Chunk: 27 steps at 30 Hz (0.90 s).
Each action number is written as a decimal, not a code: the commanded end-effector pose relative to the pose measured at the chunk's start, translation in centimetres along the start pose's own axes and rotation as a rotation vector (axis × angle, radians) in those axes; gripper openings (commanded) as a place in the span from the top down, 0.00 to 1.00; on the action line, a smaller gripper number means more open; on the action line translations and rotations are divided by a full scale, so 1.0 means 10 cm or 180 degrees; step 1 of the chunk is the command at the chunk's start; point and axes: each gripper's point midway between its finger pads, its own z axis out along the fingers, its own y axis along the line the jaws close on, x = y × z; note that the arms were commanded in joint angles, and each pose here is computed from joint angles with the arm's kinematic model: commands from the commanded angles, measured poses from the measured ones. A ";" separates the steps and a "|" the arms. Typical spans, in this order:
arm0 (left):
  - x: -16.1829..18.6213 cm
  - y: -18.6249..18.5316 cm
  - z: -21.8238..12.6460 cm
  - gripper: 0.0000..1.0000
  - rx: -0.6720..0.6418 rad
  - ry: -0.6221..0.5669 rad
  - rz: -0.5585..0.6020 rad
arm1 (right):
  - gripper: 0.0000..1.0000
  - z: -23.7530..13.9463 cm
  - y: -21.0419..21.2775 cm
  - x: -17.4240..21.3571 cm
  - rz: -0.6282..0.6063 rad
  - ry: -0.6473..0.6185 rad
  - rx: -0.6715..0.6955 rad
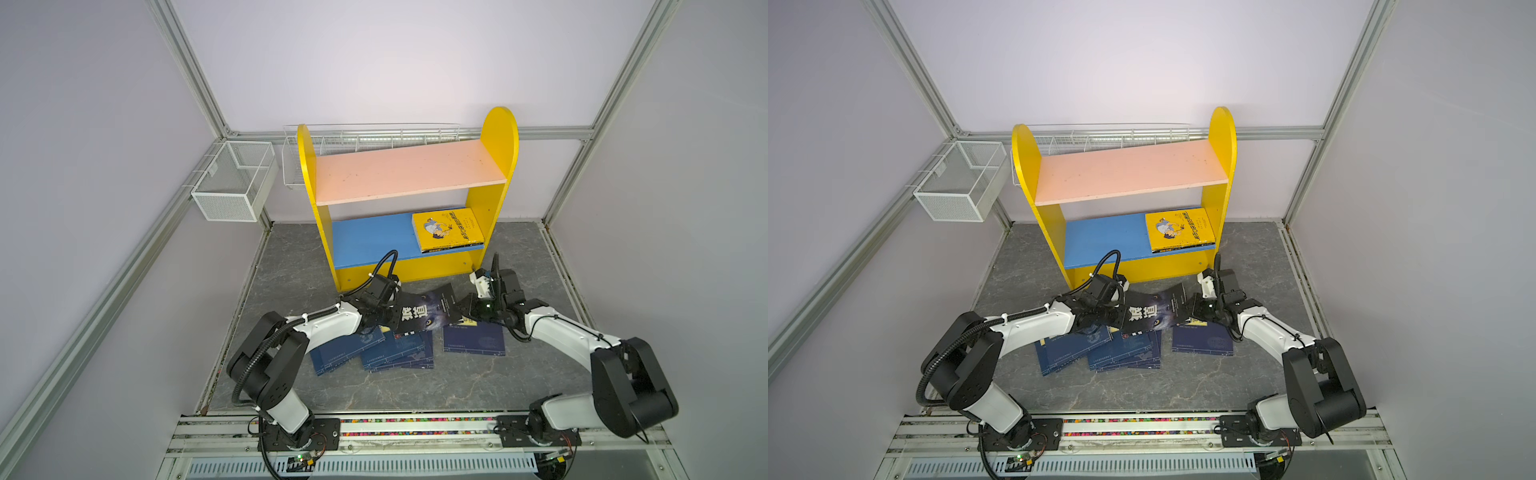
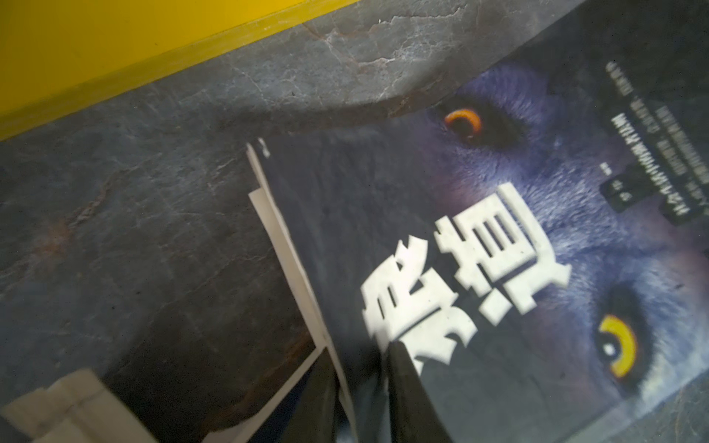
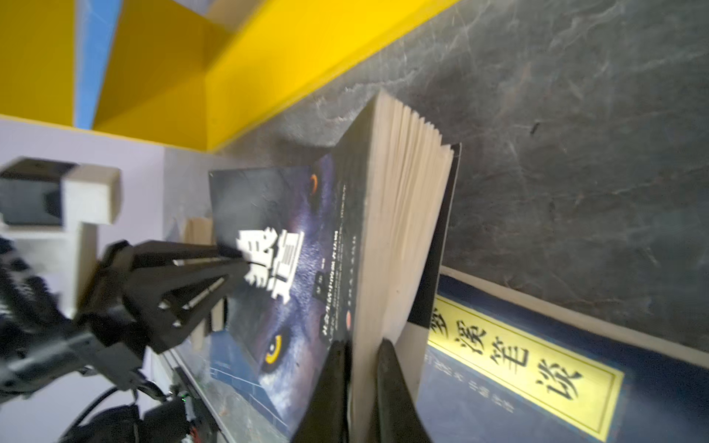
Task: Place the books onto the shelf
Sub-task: 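Grasp the dark wolf-eye book's edges with left and right grippers, then lift the wolf-eye book upright with both grippers toward the blue shelf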
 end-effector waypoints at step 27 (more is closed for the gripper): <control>-0.47 -0.40 -0.75 0.18 0.2135 -0.0385 -0.0775 | 0.93 -1.00 0.65 -0.57 0.0142 -0.0771 -0.1295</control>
